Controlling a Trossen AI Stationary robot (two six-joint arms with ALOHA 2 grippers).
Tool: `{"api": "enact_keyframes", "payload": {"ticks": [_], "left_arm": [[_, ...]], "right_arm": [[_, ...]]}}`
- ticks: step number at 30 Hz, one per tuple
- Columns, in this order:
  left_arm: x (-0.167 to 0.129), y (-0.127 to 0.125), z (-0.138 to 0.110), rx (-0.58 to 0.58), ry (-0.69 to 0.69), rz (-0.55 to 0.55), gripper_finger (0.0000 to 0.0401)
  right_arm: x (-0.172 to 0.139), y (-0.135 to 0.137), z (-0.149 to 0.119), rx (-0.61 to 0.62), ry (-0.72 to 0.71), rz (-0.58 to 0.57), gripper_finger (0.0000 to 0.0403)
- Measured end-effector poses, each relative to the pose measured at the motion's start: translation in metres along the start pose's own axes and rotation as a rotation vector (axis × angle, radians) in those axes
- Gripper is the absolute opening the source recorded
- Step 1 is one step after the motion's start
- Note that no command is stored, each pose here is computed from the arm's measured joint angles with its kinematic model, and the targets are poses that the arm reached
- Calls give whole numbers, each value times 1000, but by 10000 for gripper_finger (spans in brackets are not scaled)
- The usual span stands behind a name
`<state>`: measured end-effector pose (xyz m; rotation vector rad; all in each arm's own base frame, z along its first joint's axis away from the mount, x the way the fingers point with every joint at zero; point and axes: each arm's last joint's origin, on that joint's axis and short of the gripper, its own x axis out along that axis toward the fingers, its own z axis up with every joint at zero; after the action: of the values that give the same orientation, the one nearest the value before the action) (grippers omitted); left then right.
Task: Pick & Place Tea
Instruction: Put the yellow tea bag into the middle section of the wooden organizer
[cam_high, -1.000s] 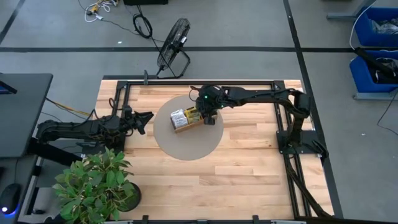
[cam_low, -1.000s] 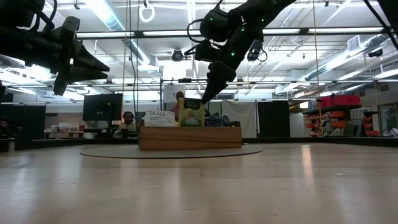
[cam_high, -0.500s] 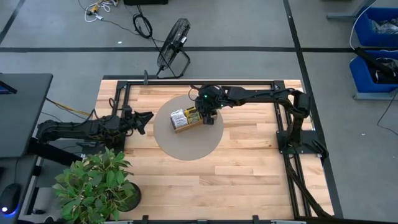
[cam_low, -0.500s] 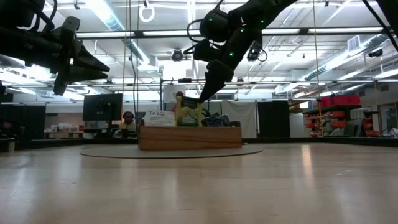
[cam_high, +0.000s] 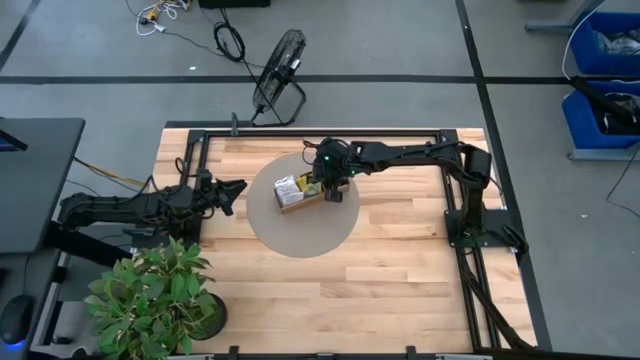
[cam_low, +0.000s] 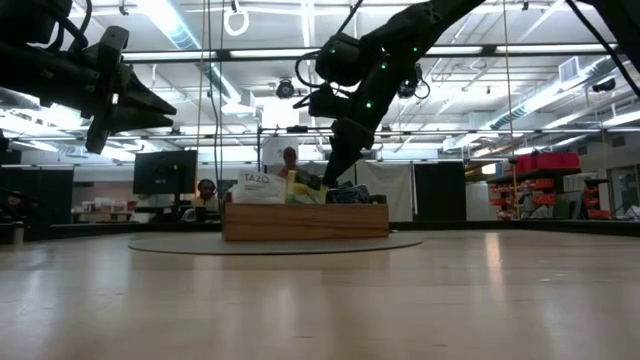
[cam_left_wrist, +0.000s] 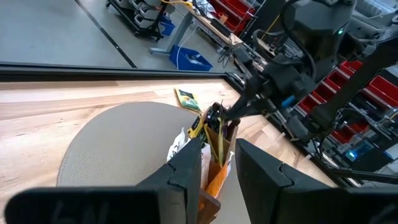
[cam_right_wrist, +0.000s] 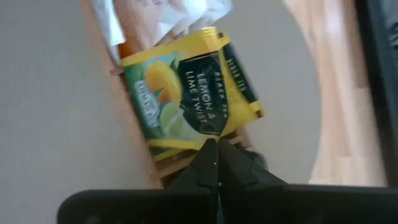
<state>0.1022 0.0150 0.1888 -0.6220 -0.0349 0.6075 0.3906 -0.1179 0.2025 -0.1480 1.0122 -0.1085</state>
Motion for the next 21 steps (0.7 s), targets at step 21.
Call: {"api": "enact_keyframes", "payload": {"ticks": [21], "left_arm": [[0, 1, 0, 12, -7, 18, 103]], "right_arm": [[-4, -8, 1, -22, -29, -23, 0]]}}
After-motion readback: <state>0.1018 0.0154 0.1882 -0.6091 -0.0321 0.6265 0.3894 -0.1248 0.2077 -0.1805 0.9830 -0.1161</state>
